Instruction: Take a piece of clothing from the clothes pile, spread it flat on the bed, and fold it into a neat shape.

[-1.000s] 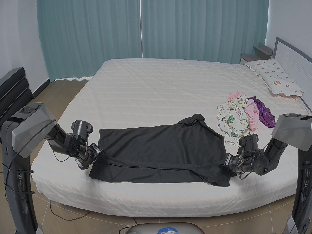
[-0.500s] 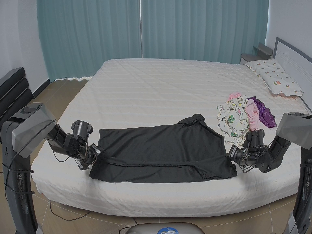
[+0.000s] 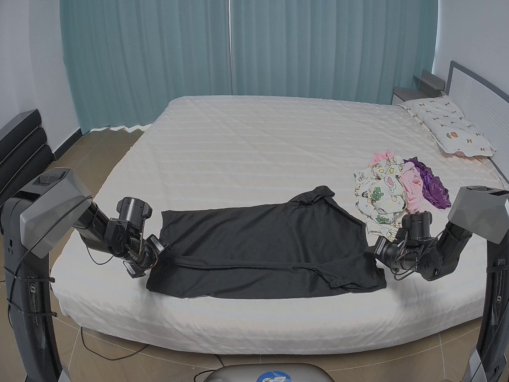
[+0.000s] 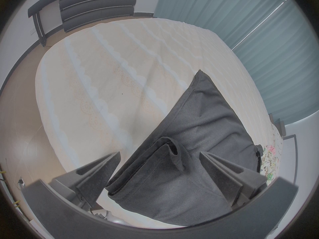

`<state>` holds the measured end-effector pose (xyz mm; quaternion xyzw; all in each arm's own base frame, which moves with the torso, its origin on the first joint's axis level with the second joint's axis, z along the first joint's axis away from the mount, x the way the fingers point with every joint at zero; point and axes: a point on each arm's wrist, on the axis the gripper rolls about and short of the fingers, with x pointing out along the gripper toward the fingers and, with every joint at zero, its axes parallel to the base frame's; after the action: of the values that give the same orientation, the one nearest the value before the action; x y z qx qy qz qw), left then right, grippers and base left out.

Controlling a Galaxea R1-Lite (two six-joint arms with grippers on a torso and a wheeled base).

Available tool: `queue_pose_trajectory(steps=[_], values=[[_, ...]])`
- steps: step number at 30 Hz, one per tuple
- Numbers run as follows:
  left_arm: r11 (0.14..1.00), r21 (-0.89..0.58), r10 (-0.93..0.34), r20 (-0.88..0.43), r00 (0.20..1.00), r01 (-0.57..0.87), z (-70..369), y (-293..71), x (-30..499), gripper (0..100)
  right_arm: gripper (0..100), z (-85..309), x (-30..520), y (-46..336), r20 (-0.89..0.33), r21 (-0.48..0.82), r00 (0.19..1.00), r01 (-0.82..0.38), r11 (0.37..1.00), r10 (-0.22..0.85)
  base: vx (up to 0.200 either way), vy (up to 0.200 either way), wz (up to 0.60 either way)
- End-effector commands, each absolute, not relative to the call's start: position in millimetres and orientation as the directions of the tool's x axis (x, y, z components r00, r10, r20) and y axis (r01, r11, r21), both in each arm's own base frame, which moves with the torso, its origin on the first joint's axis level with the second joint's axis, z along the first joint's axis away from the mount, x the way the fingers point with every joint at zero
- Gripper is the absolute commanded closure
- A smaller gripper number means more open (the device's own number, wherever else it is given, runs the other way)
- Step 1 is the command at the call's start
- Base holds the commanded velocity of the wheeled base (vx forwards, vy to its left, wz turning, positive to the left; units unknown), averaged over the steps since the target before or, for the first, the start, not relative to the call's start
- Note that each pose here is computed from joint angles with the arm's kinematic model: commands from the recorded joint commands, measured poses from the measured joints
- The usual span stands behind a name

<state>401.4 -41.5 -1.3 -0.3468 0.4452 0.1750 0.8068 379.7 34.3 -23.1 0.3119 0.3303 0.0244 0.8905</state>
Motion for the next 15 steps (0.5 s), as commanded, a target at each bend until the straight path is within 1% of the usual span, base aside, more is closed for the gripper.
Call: queue_pose_trajectory(steps=[1,3,4,5,6,10,13,15], values=[[0.695,-0.405,-0.025,-0.839,0.543,-0.594,-1.2,-40.7,401.6,0,0,-23.9,382.5,31.9,-0.548,0.582,0.799,0.154,0.798,0.246,0.000,0.000,0.00],[0.689,-0.411,-0.026,-0.837,0.547,-0.597,-0.2,-40.8,402.0,0,0,-21.2,383.1,30.1,-0.520,0.599,0.819,0.147,0.787,0.243,0.000,0.000,0.00],[0.681,-0.417,-0.025,-0.835,0.549,-0.603,1.0,-40.2,402.1,0,0,-17.4,384.2,30.1,-0.490,0.625,0.838,0.146,0.767,0.240,0.000,0.000,0.00],[0.679,-0.419,-0.025,-0.834,0.552,-0.602,1.9,-40.2,402.4,0,0,-17.1,384.3,30.1,-0.487,0.628,0.840,0.145,0.765,0.240,0.000,0.000,0.00],[0.675,-0.422,-0.028,-0.835,0.550,-0.605,2.3,-39.0,401.5,0,0,-13.9,383.3,28.2,-0.464,0.657,0.855,0.156,0.737,0.233,0.000,0.000,0.00],[0.669,-0.452,-0.067,-0.827,0.558,-0.590,10.7,-35.9,398.1,0,0,-10.0,374.2,25.0,-0.470,0.667,0.856,0.185,0.722,0.215,0.000,0.000,0.00],[0.661,-0.470,-0.090,-0.824,0.560,-0.585,14.7,-34.4,395.8,0,0,-9.7,368.3,23.5,-0.481,0.686,0.851,0.217,0.694,0.209,0.000,0.000,0.00],[0.653,-0.474,-0.092,-0.824,0.560,-0.591,15.4,-32.0,394.7,0,0,-6.9,362.7,22.6,-0.474,0.716,0.855,0.236,0.657,0.210,0.000,0.000,0.00]])
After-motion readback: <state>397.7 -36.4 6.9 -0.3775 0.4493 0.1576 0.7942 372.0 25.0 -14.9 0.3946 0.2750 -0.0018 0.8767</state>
